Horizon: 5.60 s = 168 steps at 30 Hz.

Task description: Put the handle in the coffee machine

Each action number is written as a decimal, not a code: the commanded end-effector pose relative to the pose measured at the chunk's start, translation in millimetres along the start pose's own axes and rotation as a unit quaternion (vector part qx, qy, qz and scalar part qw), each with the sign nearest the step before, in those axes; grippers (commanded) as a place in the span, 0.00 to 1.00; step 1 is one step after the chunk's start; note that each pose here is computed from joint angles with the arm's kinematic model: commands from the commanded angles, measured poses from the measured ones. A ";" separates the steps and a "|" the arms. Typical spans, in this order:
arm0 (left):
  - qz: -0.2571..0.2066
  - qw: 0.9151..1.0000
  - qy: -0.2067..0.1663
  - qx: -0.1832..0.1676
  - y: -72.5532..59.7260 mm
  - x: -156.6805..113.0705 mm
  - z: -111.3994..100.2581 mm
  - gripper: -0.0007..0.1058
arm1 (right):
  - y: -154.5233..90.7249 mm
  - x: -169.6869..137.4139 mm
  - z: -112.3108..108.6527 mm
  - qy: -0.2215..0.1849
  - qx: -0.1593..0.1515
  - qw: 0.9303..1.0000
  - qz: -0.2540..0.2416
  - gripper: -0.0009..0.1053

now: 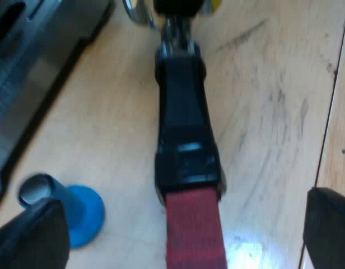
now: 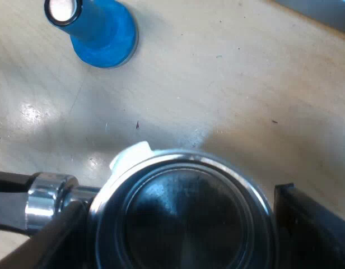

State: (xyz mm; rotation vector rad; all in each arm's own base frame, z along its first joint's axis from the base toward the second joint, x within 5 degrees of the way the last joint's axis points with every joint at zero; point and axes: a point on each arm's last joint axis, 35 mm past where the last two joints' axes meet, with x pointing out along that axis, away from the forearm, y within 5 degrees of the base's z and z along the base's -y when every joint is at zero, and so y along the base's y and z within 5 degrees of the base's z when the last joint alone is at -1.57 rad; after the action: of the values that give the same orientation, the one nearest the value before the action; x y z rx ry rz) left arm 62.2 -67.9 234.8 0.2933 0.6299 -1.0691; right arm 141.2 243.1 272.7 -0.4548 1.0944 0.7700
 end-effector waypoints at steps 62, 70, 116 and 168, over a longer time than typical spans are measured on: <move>0.001 0.998 0.064 -0.015 15.5 32.6 16.1 0.01 | 0.4 -8.9 2.2 -0.018 0.001 1.000 0.004 0.01; 0.001 0.998 0.064 -0.015 15.5 32.6 16.1 0.01 | 0.4 -8.9 2.2 -0.018 0.001 1.000 0.004 0.01; 0.002 0.998 0.055 -0.012 16.0 32.9 18.2 0.01 | -4.5 -62.6 -8.2 -0.096 -0.011 0.995 0.019 0.99; 0.202 0.968 0.039 -0.141 74.1 -23.4 20.5 0.01 | 40.2 -65.6 -63.2 -0.135 -0.053 0.980 -0.138 0.99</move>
State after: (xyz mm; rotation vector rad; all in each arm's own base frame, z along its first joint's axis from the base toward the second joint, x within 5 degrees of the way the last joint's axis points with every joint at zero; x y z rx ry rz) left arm 123.6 -25.8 248.5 0.2072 0.8133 -0.5536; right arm 56.3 206.5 305.4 -0.5498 0.7429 0.6295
